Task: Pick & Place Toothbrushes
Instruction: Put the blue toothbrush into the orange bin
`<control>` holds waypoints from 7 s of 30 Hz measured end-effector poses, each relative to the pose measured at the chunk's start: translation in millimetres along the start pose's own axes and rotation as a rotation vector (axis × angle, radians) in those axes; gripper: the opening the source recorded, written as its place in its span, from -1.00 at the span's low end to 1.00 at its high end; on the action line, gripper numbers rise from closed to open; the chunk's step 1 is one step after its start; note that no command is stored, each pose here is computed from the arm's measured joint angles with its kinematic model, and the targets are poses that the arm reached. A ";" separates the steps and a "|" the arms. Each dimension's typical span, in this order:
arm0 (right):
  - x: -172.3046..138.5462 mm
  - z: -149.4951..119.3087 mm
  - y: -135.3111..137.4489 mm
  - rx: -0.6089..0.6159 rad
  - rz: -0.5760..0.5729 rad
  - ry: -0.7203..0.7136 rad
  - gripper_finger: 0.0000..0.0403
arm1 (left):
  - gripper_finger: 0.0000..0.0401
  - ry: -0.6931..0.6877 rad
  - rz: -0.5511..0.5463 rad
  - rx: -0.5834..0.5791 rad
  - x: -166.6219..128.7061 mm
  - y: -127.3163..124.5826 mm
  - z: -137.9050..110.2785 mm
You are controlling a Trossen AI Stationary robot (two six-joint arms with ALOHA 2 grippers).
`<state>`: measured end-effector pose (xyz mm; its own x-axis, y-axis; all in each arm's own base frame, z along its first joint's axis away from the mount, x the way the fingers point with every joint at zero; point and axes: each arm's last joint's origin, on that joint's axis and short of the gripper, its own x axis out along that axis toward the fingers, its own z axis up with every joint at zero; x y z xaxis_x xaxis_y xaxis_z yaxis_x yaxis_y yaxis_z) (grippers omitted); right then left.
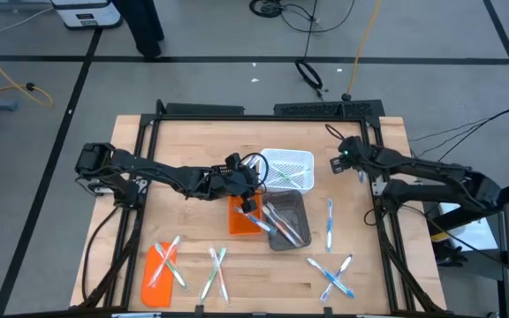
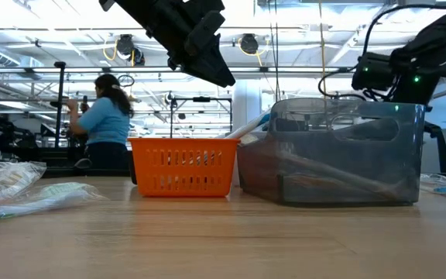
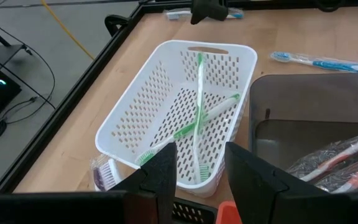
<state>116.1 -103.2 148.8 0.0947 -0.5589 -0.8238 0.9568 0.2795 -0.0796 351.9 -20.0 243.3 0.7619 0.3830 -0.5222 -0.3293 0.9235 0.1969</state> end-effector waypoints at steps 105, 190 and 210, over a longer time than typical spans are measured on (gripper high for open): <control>-129.0 10.1 68.7 -0.362 1.467 -0.895 -0.95 | -0.32 -0.487 -0.211 -0.146 -11.9 -2.2 48.8; -109.2 1.6 144.6 -0.523 1.449 -0.854 -0.25 | -0.99 -0.194 -0.226 -0.063 -48.4 12.9 33.6; -112.2 3.0 142.5 -0.531 1.447 -0.883 -0.27 | -0.99 -0.037 -0.303 0.334 -56.5 -21.1 1.9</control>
<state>242.6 -3.0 231.5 0.9783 0.1757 0.1100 -0.1833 0.9810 0.0642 316.8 -61.1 270.3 0.8178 0.0892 -0.5686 0.1052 0.9481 0.3000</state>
